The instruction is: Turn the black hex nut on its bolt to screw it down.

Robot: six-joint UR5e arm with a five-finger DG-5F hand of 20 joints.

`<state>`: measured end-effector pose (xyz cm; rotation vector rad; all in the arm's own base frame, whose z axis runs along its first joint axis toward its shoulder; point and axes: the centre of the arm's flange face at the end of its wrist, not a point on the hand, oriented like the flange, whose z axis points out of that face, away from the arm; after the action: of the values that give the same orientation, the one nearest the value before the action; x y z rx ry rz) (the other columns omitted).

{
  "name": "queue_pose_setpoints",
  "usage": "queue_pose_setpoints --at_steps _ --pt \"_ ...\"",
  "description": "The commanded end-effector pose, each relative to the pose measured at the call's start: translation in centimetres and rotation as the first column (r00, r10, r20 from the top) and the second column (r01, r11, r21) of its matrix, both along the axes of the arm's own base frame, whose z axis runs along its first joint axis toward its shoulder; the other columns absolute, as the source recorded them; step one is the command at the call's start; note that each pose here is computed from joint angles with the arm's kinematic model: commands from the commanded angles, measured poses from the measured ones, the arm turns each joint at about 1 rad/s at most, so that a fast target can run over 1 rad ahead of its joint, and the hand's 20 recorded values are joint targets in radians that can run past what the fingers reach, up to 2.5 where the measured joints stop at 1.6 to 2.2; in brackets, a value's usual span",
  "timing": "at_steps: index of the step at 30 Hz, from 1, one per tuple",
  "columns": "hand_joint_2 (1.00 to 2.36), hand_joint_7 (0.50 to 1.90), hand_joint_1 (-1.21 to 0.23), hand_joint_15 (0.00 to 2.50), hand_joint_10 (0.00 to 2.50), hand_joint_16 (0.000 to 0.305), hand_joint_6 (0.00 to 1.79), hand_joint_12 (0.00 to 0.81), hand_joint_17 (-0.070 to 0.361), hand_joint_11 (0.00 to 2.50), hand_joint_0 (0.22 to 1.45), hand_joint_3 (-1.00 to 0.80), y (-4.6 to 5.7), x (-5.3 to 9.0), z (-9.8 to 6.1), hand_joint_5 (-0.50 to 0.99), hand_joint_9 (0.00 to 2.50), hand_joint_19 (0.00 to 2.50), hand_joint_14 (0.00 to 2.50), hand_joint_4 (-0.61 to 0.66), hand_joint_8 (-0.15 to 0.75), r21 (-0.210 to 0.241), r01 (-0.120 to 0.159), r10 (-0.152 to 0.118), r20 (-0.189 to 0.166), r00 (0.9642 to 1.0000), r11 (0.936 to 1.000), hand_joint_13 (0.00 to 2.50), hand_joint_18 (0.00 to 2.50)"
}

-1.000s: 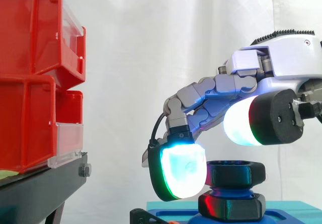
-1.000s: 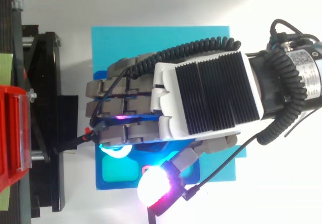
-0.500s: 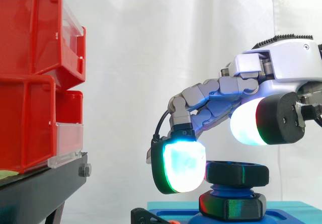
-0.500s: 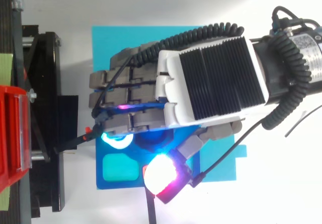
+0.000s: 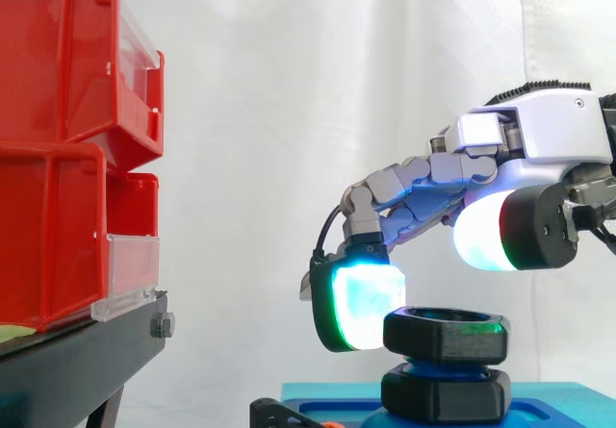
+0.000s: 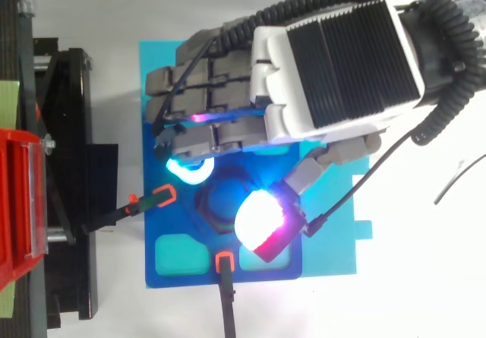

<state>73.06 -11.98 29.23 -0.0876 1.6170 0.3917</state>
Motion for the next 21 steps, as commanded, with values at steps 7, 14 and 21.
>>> queue_pose_setpoints --at_steps 7,14,21 --pt "1.00 1.27 -0.24 0.10 0.01 0.060 0.50 0.347 0.135 0.17 0.50 -0.50 -0.4 0.0 0.2 -0.06 0.48 0.45 0.00 0.14 0.240 0.005 -0.010 0.010 0.011 0.9999 0.9999 0.45 0.37" --pt "1.00 1.27 -0.24 0.10 0.01 0.060 0.50 0.346 0.135 0.18 0.50 -0.50 -0.4 0.2 0.9 -0.06 0.48 0.46 0.00 0.15 0.240 0.007 -0.010 0.010 0.025 0.9996 0.9999 0.46 0.37" --pt "1.00 1.22 -0.25 0.10 0.01 0.060 0.50 0.346 0.136 0.18 0.50 -0.50 0.0 1.0 2.3 -0.07 0.48 0.46 0.00 0.15 0.240 0.013 -0.012 0.012 0.059 0.9982 0.9998 0.46 0.38"
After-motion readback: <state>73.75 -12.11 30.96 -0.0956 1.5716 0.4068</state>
